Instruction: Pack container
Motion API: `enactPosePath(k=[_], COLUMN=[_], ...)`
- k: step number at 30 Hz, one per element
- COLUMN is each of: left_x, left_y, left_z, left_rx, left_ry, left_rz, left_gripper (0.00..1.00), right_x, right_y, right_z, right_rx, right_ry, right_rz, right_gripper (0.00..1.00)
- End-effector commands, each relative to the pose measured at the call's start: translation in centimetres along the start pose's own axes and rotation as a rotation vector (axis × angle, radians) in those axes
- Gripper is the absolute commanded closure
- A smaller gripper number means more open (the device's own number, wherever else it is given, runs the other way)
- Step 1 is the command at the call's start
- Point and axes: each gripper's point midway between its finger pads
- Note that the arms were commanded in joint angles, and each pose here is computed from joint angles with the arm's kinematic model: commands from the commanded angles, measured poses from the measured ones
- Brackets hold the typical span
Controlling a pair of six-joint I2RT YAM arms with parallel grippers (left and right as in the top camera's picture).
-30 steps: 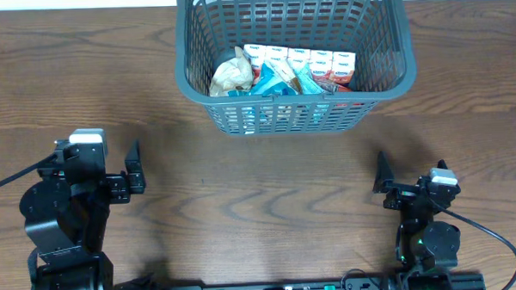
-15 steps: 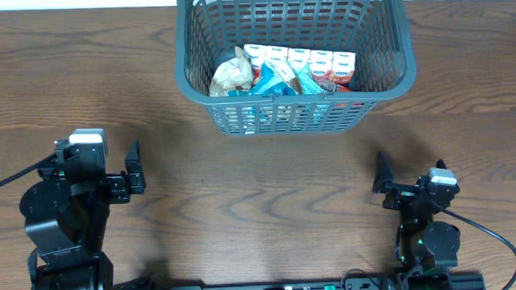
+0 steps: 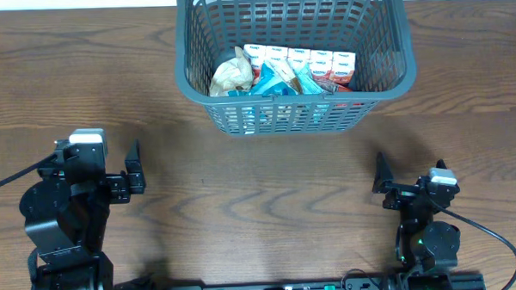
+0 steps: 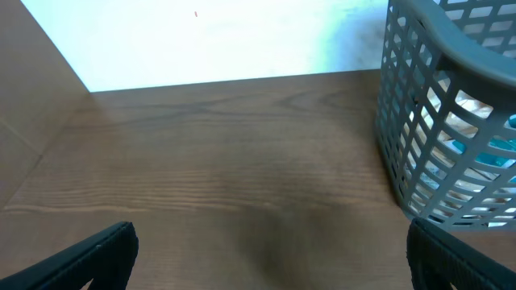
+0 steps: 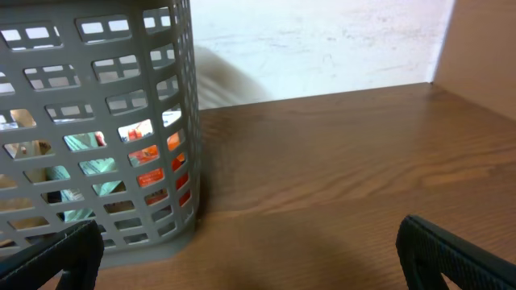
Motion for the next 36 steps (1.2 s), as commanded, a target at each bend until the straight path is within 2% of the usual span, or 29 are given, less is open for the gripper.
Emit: enactPosePath(k=[1,6,10,16,20,27,32,36], left_x=[-0.2,-2.0,-3.9,-4.9,-5.0,-5.1,-4.0,-2.6], left_y=[-0.1,-1.5,-3.3,-5.3,-4.9,-1.9,0.2,1.1], left_z=[0.0,1.1,0.5,0.7,1.8,3.7,4.8,6.0], left_rx=[0.000,0.020,-0.039,-0.109,-0.148,-0.297,-0.404,-0.419], left_ry=[-0.011,-0.049,-0.074,-0.156,-0.173,-0.134,-0.078,-0.096], left_rz=[0.013,0.089,0.176,0.223,0.225,0.223,0.141,0.056], left_gripper=[0.01,0.01,0.01,0.01,0.01,0.01,0.01,0.01], right_x=[0.0,0.0,0.0,0.0,0.0,0.0,0.0,0.0], right_y=[0.0,0.0,0.0,0.0,0.0,0.0,0.0,0.0], right_z=[0.2,0.2,0.2,0.2,0.2,0.2,0.2,0.2], right_rx=[-0.003,-0.003,-0.003,-0.003,-0.003,-0.003,-0.003,-0.003], right_ry=[0.008,0.008,0.008,0.008,0.008,0.008,0.008,0.008], right_rz=[-0.005,-0.005,-0.005,-0.005,-0.005,-0.005,-0.005,-0.005], right_gripper=[0.01,0.01,0.01,0.01,0.01,0.01,0.01,0.01])
Point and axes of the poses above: each gripper's point midway between its finger pads, its own y axis out along the fingers, its own x axis along the line the jaws close on, z = x × y, and after that the axes turned 3 degrees about -y, right-handed
